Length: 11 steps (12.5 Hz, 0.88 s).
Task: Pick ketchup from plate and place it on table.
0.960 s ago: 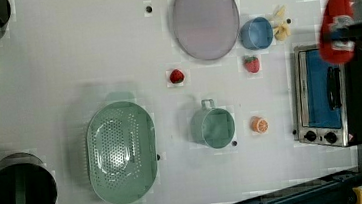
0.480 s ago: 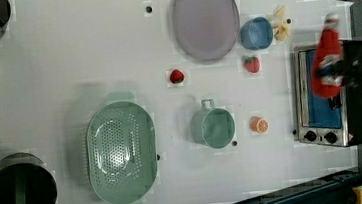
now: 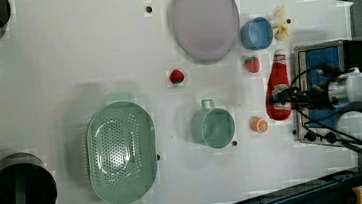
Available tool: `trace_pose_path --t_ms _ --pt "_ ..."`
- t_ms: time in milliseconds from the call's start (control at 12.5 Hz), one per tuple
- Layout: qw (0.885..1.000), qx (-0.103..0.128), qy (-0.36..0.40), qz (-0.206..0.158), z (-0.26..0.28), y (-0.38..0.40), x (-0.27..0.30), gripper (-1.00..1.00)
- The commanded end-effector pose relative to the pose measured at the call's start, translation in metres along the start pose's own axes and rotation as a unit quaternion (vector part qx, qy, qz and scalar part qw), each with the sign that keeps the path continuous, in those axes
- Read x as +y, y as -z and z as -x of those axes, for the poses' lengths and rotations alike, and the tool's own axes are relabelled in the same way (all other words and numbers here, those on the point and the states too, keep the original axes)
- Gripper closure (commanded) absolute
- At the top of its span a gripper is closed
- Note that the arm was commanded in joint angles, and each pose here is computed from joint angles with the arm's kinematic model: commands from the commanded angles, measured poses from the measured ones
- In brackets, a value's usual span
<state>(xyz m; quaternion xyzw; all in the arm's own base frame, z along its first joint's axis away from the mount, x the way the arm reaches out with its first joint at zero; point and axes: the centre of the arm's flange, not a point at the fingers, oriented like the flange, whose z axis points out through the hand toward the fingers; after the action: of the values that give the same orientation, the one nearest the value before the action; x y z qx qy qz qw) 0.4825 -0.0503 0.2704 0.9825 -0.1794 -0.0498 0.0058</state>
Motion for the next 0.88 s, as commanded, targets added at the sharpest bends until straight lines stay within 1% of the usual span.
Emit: trace_pose_path --t_ms 80,160,240,320,480,560,720,880 --pt "0.999 0.041 -0.005 -0.016 -0.004 -0.012 -0.018 -0.21" --pt "0.999 0.043 -0.005 -0.017 -0.005 -0.018 -0.018 -0.21" --pt "0.999 0.041 -0.006 -0.016 -0.005 -0.019 -0.017 -0.29" --pt "0.999 0.041 -0.008 -0.016 -0.005 -0.018 -0.016 -0.5" --pt "0.998 0.051 -0.007 -0.019 -0.007 -0.007 -0.017 -0.95" --pt "0.998 0.059 -0.005 -0.021 -0.007 0.001 -0.018 -1.0" --pt "0.997 0.076 -0.012 -0.026 -0.005 0.025 -0.02 -1.0" --pt "0.994 0.096 -0.048 -0.035 -0.004 0.062 -0.023 -1.0"
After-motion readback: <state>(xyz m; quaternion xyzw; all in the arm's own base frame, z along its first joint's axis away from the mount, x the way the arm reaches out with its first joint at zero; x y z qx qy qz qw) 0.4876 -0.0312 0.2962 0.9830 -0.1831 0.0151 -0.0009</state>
